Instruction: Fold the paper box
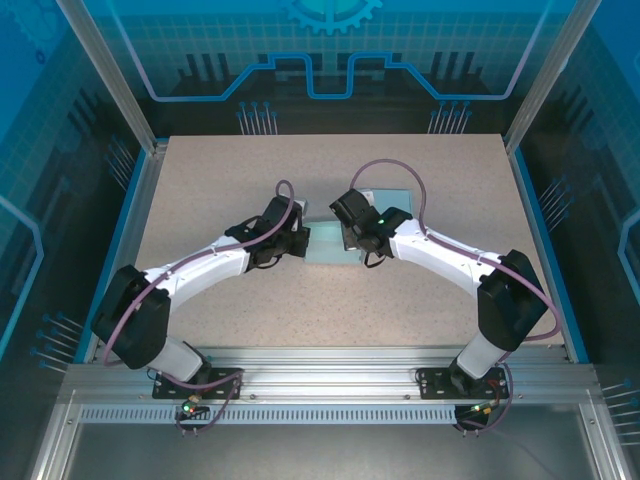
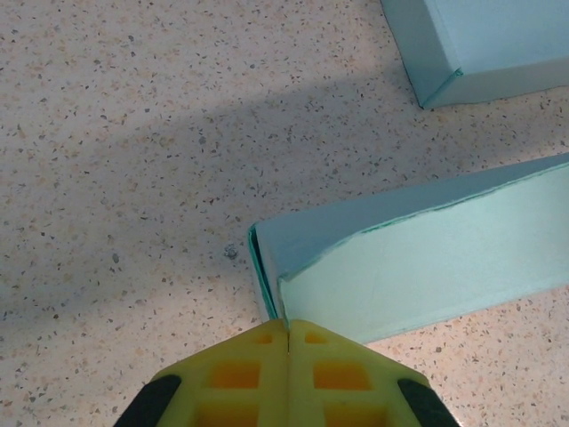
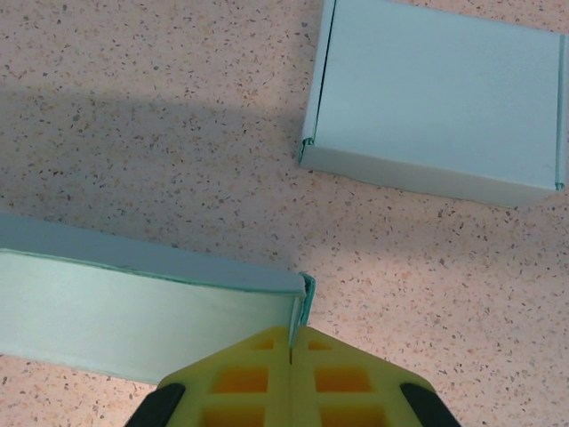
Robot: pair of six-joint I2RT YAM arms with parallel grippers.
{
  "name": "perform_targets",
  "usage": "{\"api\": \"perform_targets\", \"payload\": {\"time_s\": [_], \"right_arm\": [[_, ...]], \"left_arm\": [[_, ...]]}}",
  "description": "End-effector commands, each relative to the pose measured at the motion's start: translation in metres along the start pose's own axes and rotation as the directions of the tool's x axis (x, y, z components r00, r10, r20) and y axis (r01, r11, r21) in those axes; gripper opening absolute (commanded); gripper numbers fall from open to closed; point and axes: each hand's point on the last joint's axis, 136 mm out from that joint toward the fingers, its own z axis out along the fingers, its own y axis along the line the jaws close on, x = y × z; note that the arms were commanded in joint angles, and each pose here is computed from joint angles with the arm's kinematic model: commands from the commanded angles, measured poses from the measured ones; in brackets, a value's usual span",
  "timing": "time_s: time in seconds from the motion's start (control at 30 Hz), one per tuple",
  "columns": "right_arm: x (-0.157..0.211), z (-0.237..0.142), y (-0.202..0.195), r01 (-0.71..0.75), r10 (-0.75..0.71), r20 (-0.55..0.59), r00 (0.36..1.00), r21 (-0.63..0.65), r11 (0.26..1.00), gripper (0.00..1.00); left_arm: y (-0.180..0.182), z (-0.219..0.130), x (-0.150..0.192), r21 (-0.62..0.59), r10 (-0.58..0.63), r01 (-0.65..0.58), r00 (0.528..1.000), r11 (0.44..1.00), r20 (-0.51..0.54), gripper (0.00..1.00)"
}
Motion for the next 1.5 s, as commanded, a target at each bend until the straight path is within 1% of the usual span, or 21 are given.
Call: {"api": "perform_targets", "payload": {"time_s": [0.0, 0.27, 0.53, 0.93, 1.23, 1.47], "right_arm": [[-0.011, -0.007, 0.037, -0.043, 0.046, 0.018, 0.999, -0.155, 0.987, 0.03], [-0.013, -0.009, 0.038, -0.053, 0.057, 0.022, 0.998, -0.165, 0.985, 0.03], [-0.017, -0.012, 0.042, -0.02, 0.025, 0.027, 0.999, -0.18, 0.984, 0.03], [-0.016, -0.011, 0.038, 0.036, -0.035, 0.01, 0.999, -0.139, 0.99, 0.03], [0.005, 0.005, 0.021, 0.014, -0.013, 0.014, 1.0, -0.075, 0.997, 0.02], [0.028, 0.018, 0.011, -0.003, 0.004, 0.027, 1.0, -0.065, 0.998, 0.02]], "left_arm": [[-0.008, 0.012, 0.032, 0.025, 0.053, -0.05, 0.994, 0.998, -0.099, 0.0], [-0.009, 0.014, 0.033, 0.022, 0.06, -0.059, 0.993, 0.998, -0.101, 0.0], [-0.01, 0.016, 0.034, 0.02, 0.066, -0.064, 0.993, 0.998, -0.102, 0.0], [-0.012, 0.017, 0.035, 0.01, 0.078, -0.078, 0.991, 0.997, -0.106, 0.0], [-0.01, 0.014, 0.033, -0.001, 0.078, -0.079, 0.992, 0.997, -0.097, 0.0], [-0.01, 0.014, 0.033, -0.004, 0.076, -0.077, 0.993, 0.997, -0.093, 0.0]]}}
